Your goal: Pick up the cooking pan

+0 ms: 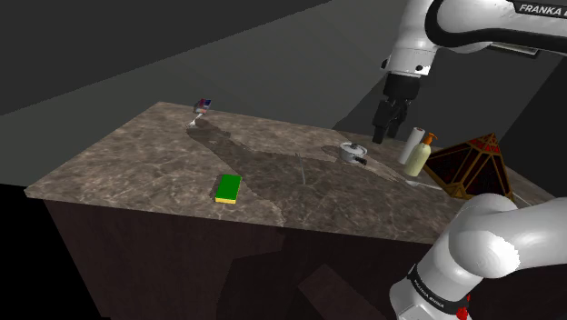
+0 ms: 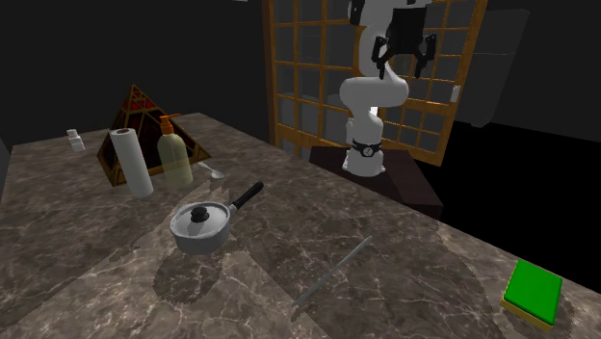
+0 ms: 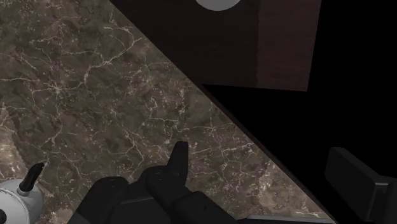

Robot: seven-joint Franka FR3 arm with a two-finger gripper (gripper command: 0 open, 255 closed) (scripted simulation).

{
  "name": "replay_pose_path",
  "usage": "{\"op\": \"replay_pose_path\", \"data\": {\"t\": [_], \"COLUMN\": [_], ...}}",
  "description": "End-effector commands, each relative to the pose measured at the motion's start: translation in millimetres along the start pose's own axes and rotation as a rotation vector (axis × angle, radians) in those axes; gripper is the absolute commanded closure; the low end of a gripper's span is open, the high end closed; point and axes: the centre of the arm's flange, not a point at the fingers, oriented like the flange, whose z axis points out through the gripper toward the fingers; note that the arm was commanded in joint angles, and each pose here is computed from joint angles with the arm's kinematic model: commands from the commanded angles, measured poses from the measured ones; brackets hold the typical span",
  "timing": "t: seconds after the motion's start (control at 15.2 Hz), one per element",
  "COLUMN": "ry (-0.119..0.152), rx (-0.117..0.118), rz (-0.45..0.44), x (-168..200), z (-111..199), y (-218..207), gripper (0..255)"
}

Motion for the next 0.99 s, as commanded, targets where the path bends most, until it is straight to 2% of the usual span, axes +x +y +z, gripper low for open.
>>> {"op": "replay_pose_path", "data": {"t": [0.0, 0.92], "ry": [0.0, -0.003], "rx": [0.0, -0.028], "rz": [0.0, 0.244], "x": [0.0, 115.8], "z": [0.0, 73.9], "y": [0.0, 119.6], "gripper": [0, 0]}}
